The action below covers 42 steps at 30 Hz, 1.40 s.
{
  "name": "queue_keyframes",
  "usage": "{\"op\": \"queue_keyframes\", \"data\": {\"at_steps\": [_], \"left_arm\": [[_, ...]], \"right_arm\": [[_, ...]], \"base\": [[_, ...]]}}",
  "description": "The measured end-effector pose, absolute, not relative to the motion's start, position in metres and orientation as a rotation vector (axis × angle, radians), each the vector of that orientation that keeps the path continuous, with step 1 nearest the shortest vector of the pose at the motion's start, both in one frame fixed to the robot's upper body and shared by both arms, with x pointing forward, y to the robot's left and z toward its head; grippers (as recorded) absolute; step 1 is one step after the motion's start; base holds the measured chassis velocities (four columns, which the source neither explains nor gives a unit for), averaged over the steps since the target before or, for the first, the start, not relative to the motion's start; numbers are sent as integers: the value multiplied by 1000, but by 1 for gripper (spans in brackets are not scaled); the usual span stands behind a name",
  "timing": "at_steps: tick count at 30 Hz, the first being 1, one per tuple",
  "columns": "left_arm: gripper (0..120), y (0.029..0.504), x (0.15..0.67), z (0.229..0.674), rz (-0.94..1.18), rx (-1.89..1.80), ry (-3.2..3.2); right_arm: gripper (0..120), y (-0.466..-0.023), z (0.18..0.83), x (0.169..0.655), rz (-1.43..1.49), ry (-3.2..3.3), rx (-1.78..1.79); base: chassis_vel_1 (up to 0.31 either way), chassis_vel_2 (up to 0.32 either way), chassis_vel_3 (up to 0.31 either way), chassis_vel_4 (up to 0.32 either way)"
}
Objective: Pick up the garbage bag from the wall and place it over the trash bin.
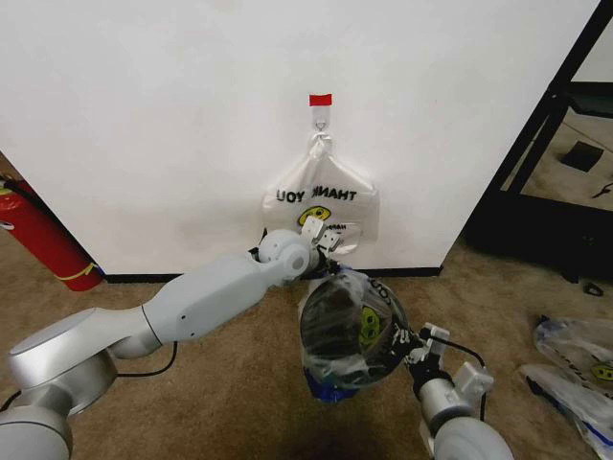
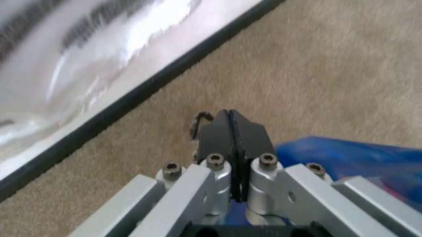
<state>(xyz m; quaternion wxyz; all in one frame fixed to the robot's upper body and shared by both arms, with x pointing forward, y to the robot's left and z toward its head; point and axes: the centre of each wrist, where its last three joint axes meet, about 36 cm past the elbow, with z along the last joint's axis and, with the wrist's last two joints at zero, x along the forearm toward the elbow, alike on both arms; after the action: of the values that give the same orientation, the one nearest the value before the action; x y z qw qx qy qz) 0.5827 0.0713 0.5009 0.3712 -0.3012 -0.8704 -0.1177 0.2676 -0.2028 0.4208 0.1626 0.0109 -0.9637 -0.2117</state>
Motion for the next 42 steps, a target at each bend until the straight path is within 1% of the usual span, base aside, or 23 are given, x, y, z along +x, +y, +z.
{"op": "queue_keyframes", "data": {"at_steps": [4, 7, 12, 14, 15, 19, 20, 21, 23, 26, 27, 28, 29, 33, 35, 37, 40, 42], "left_arm": [[0, 73, 583, 490, -338, -772, -2206], [0, 72, 585, 494, -327, -771, -2216], [0, 81, 596, 522, -241, -747, -2289], [2, 94, 597, 543, -187, -727, -2339], [2, 94, 597, 543, -187, -727, -2339], [20, 117, 578, 568, -118, -691, -2443], [23, 121, 570, 572, -114, -694, -2461], [23, 121, 570, 572, -114, -694, -2461], [32, 129, 540, 580, -123, -714, -2501], [44, 129, 488, 583, -151, -798, -2513], [43, 128, 473, 580, -154, -818, -2504], [43, 128, 473, 580, -154, -818, -2504], [40, 126, 461, 577, -153, -830, -2494], [25, 116, 426, 564, -143, -860, -2440], [15, 109, 411, 554, -137, -865, -2399], [12, 107, 408, 550, -136, -866, -2386], [0, 100, 403, 544, -131, -875, -2356], [0, 89, 403, 541, -117, -885, -2330]], "right_arm": [[1, -205, 422, 268, -594, -2762, 35], [1, -206, 423, 270, -596, -2768, 33], [1, -209, 420, 275, -619, -2762, 6], [1, -210, 420, 282, -655, -2757, -24], [1, -210, 420, 282, -655, -2757, -24], [1, -211, 418, 290, -698, -2734, -72], [1, -211, 417, 291, -708, -2728, -83], [1, -211, 417, 291, -708, -2728, -83], [1, -211, 415, 293, -724, -2715, -112], [1, -212, 413, 293, -732, -2712, -145], [1, -212, 413, 294, -731, -2713, -155], [1, -212, 413, 294, -731, -2713, -155], [1, -212, 413, 294, -730, -2715, -161], [1, -212, 413, 296, -702, -2737, -177], [1, -212, 413, 295, -675, -2753, -184], [1, -212, 413, 294, -667, -2758, -186], [1, -212, 414, 292, -646, -2773, -192], [1, -211, 413, 291, -628, -2784, -197]], "base": [[0, 0, 0, 0], [0, 0, 0, 0], [0, 0, 0, 0], [0, 0, 0, 0], [0, 0, 0, 0], [0, 0, 0, 0], [0, 0, 0, 0], [0, 0, 0, 0], [0, 0, 0, 0], [0, 0, 0, 0], [0, 0, 0, 0], [0, 0, 0, 0], [0, 0, 0, 0], [0, 0, 0, 0], [0, 0, 0, 0], [0, 0, 0, 0], [0, 0, 0, 0], [0, 0, 0, 0]]}}
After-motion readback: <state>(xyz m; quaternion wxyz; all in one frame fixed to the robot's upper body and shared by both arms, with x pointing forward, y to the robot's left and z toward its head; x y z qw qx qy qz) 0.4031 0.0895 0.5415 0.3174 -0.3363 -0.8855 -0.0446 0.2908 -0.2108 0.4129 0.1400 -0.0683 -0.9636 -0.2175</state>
